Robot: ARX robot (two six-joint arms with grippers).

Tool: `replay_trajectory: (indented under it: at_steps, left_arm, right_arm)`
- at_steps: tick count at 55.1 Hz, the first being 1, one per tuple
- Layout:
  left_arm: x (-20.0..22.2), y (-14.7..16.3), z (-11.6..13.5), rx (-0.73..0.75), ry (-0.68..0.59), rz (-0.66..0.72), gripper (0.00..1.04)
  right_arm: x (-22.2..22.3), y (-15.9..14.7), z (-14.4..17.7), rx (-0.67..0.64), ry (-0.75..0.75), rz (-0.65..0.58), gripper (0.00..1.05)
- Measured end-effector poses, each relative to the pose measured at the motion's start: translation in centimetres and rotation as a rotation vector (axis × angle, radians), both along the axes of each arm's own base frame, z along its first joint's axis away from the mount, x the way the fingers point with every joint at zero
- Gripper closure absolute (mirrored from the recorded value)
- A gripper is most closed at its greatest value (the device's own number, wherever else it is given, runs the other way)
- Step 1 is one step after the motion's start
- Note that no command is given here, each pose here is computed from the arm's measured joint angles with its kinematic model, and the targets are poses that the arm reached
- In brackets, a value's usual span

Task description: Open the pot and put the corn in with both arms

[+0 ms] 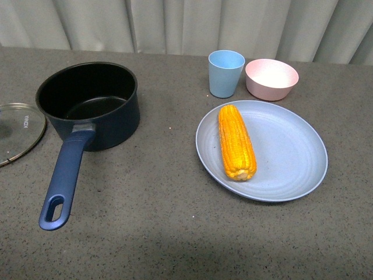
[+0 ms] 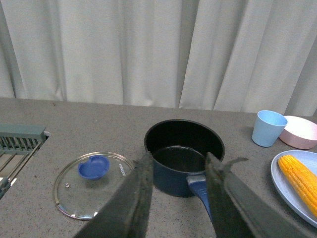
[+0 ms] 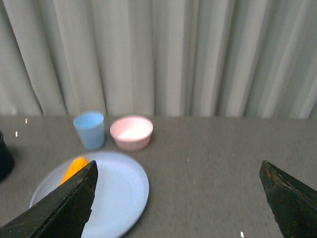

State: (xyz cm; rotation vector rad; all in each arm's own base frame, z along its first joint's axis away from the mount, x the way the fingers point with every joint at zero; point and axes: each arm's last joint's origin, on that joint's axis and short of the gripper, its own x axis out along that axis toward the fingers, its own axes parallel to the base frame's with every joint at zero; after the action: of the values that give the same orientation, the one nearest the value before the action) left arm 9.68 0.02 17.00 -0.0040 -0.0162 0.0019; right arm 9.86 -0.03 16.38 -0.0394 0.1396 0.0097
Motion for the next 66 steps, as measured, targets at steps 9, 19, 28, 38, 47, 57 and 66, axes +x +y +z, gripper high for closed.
replay_trajectory:
  at_steps: [9, 19, 28, 38, 47, 57, 66]
  left_arm:
    - [0.0, 0.0, 0.0, 0.000, -0.001, 0.000, 0.36]
    - [0.0, 0.0, 0.0, 0.000, -0.001, 0.000, 0.07]
    - [0.0, 0.0, 0.0, 0.000, -0.001, 0.000, 0.06]
    - [0.0, 0.0, 0.0, 0.000, -0.001, 0.000, 0.06]
    - [0.0, 0.0, 0.0, 0.000, -0.001, 0.000, 0.06]
    - [0.0, 0.0, 0.0, 0.000, -0.001, 0.000, 0.06]
    - [0.0, 0.0, 0.0, 0.000, -0.001, 0.000, 0.06]
  right_arm:
    - [2.0, 0.2, 0.0, -0.006, 0.141, 0.021, 0.09]
    - [6.7, 1.3, 1.0, 0.042, 0.219, 0.084, 0.09]
    - [11.9, 3.5, -0.4, 0.081, 0.415, 0.133, 0.09]
    - [18.3, 7.8, -2.7, 0.125, 0.642, 0.153, 0.09]
    - [21.8, 11.3, -4.3, 0.099, 0.784, 0.132, 0.09]
    - [24.0, 13.7, -5.7, 0.107, 0.869, 0.142, 0.09]
    - [25.0, 14.4, -6.7, 0.091, 0.909, 0.114, 0.09]
